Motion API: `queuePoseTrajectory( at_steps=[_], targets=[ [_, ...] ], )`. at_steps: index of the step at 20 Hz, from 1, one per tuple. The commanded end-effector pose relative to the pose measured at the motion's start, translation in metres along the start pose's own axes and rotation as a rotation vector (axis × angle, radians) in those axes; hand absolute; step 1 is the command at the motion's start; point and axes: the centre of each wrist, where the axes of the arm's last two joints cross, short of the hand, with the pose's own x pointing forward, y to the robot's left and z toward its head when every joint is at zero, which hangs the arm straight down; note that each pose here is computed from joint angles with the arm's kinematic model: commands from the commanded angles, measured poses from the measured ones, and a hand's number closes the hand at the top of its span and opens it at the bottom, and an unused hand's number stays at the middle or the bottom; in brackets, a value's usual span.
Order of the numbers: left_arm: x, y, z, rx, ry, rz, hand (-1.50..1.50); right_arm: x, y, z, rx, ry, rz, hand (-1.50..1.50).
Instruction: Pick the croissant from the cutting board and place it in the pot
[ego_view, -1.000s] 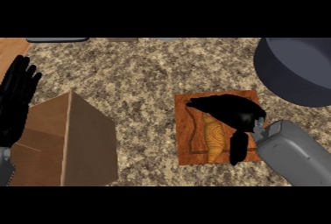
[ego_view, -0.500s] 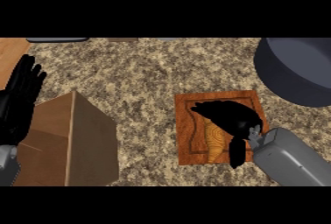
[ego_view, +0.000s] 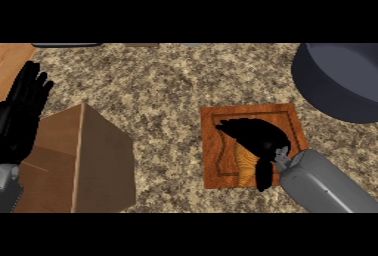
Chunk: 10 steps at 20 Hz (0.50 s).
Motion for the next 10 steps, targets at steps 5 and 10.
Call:
queuePoseTrajectory(
  at_steps=[5,10],
  targets=[
    [-0.022,-0.025,-0.003,0.015,0.031,0.041,0.00,-0.002,0.009,-0.029,0.017,0.045,0.005,-1.50],
    [-0.023,-0.020,0.004,0.006,0.034,0.053,0.00,-0.011,0.031,-0.019,0.054,-0.055,0.109,1.50]
  ],
)
